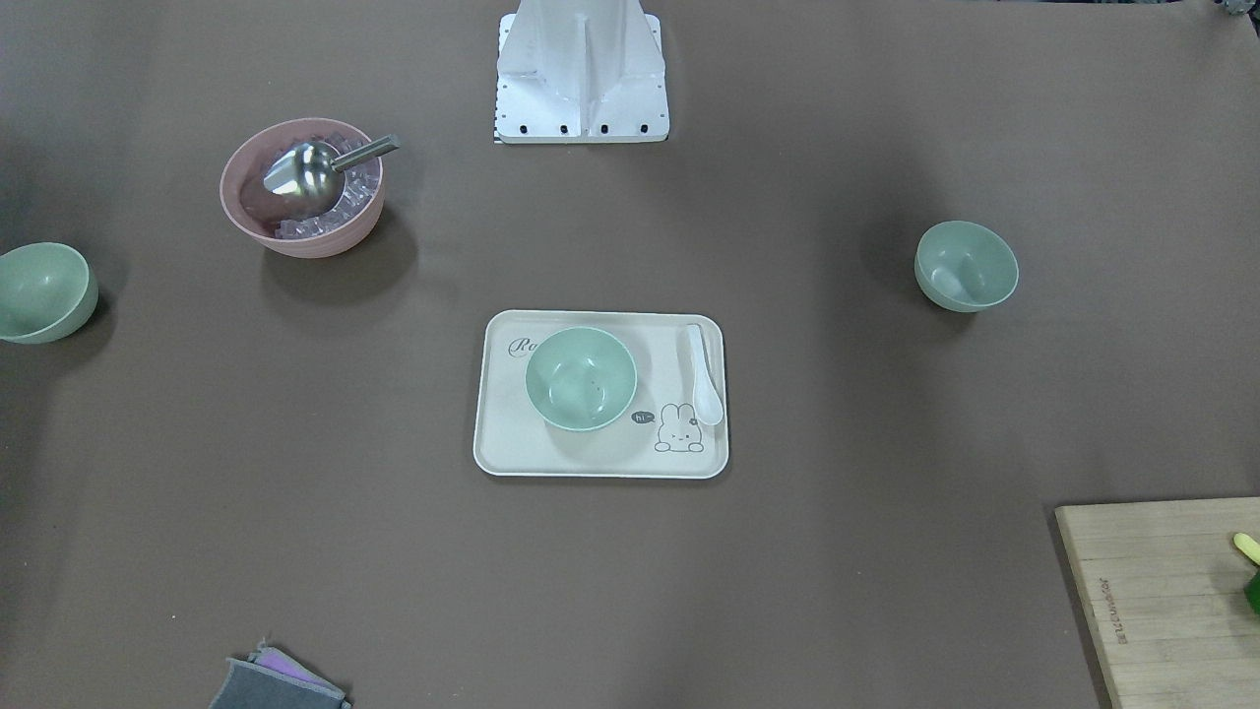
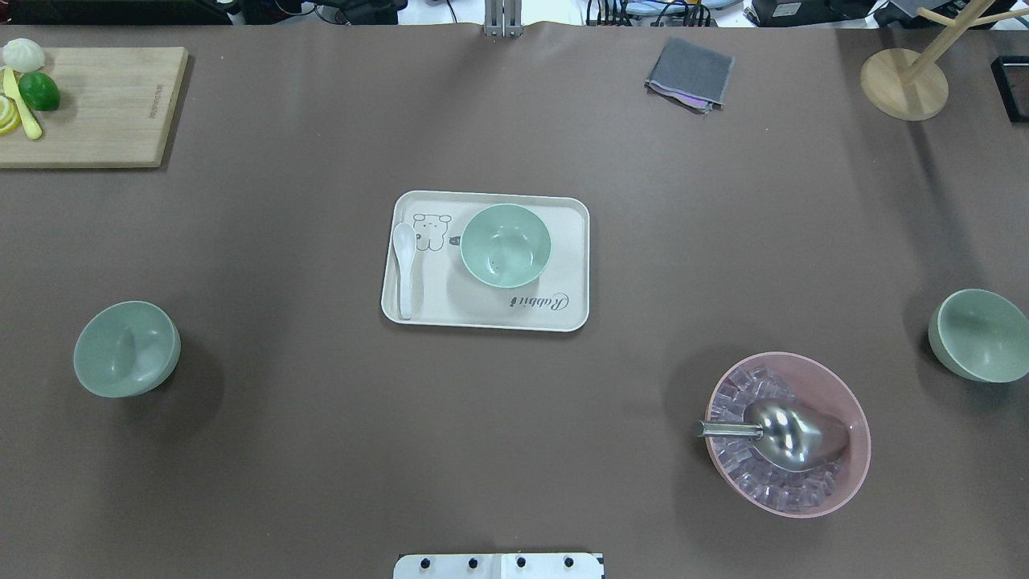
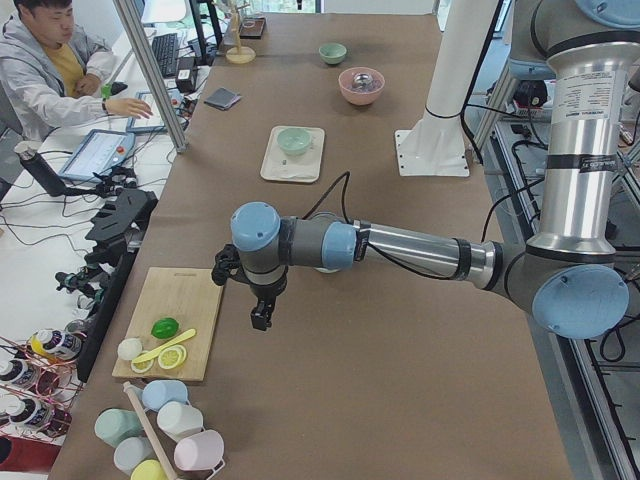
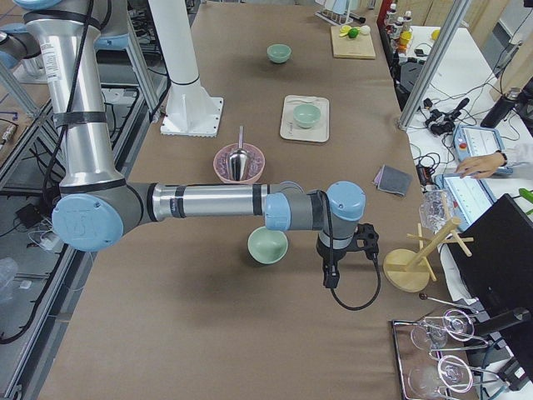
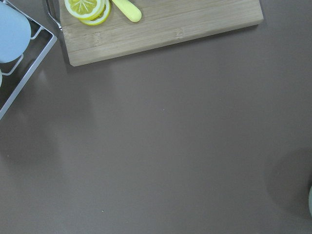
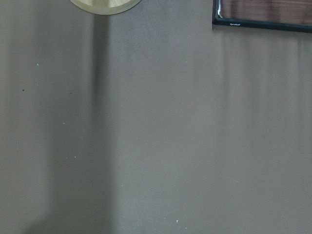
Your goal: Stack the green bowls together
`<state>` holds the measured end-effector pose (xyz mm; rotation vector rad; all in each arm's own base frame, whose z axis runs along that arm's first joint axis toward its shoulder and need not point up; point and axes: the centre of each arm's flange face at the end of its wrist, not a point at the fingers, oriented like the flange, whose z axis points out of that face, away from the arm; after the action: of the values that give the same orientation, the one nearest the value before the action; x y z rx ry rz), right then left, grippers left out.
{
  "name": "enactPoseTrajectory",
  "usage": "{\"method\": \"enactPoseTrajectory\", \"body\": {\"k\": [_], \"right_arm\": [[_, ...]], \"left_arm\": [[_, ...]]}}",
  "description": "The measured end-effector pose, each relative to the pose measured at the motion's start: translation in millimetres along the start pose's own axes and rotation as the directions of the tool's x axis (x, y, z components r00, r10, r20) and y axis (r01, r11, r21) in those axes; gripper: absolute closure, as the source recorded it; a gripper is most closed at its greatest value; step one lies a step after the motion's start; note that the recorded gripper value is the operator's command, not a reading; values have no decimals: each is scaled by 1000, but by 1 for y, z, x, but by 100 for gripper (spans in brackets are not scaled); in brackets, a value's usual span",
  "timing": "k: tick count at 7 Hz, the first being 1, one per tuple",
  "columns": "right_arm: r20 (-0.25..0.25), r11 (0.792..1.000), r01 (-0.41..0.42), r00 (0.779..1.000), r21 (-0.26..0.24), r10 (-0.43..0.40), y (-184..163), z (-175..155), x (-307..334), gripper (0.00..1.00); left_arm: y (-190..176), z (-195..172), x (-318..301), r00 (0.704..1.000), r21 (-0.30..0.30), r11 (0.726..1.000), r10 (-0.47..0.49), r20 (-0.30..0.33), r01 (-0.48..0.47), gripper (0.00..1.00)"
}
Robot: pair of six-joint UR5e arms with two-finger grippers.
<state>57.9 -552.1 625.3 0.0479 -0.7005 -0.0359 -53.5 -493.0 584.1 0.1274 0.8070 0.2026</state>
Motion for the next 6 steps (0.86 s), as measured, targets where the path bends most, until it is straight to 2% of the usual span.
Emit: {"method": "enactPoseTrajectory", "body": {"k": [3, 6], "right_arm": [[-1, 1000, 6, 1000, -2, -6, 2, -1, 1, 0], [3, 1000, 2, 1000, -6, -2, 7, 2, 2, 0]], "left_arm": [[19, 6, -3, 1000, 14, 1000, 21, 0, -21, 2], [18, 3, 1, 1000, 25, 999, 30, 3, -30, 2]]}}
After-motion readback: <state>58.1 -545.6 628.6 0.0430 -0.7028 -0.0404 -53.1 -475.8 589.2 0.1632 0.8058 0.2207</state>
